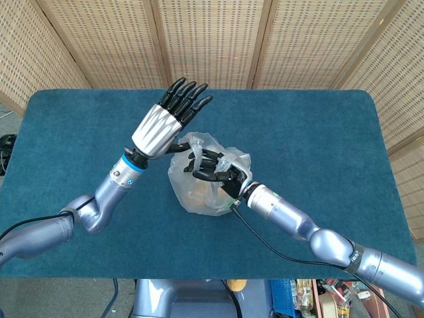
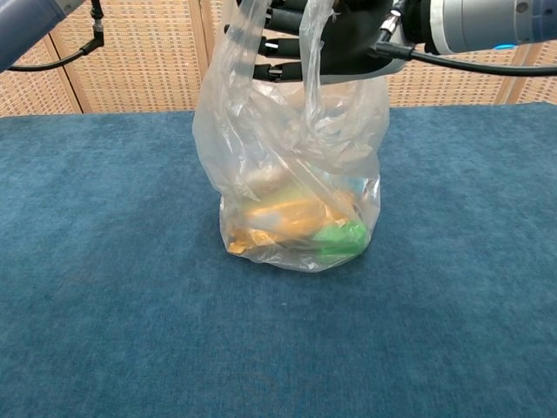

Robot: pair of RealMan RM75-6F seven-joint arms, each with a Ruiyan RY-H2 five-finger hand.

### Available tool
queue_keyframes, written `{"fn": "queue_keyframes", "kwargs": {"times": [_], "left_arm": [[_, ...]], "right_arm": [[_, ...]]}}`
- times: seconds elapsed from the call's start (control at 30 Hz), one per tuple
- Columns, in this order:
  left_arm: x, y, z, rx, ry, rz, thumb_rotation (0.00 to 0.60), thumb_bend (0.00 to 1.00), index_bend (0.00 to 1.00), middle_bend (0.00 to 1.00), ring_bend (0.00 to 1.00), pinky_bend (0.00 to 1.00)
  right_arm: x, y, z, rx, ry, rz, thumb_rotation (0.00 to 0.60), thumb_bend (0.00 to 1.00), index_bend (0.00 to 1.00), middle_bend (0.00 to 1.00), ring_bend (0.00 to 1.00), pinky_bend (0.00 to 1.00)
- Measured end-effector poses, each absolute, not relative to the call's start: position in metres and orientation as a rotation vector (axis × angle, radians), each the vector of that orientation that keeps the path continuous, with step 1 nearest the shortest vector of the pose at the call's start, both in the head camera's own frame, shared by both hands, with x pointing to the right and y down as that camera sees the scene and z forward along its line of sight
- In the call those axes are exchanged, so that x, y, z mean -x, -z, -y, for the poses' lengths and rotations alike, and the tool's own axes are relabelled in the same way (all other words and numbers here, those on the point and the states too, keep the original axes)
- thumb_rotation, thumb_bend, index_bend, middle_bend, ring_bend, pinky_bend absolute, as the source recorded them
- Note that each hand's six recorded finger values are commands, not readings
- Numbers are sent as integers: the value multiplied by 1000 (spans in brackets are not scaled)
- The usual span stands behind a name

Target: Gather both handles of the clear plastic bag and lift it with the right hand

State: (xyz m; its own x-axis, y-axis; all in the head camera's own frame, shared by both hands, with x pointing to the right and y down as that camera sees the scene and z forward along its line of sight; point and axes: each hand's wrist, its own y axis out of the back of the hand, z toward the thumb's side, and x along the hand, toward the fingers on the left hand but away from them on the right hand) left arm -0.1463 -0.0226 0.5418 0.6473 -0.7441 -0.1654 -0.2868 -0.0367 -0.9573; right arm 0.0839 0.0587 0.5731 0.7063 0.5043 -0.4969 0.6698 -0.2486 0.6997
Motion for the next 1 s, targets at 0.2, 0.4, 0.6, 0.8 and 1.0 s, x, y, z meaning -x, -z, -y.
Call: {"fn": "queue_keyframes", "kwargs": {"times": [0.2, 0.4, 0.6, 0.8, 1.0], "left_arm": [[160, -538, 29, 1590, 461, -885, 600, 220, 0, 0, 0, 0], [178, -539, 32, 1560, 494, -854, 600, 220, 0, 0, 0, 0], [213, -536, 37, 1516, 575, -819, 600, 161, 0, 0, 0, 0], [244, -543, 41, 1549, 689, -811, 600, 55, 0, 0, 0, 0], [260, -544, 40, 1574, 694, -855, 600, 55, 0, 0, 0, 0]], "right_arm": [[-87, -574, -57, -1914, 214, -926, 600, 74, 424, 545, 363, 210], [-91, -573, -53, -1913, 211, -940, 600, 74, 422, 545, 362, 213], [-93, -566, -46, -1913, 195, -955, 600, 74, 419, 545, 359, 231], [-89, -557, -43, -1904, 181, -958, 600, 79, 419, 545, 359, 241], [-83, -554, -43, -1881, 190, -970, 600, 86, 410, 545, 345, 247]]}}
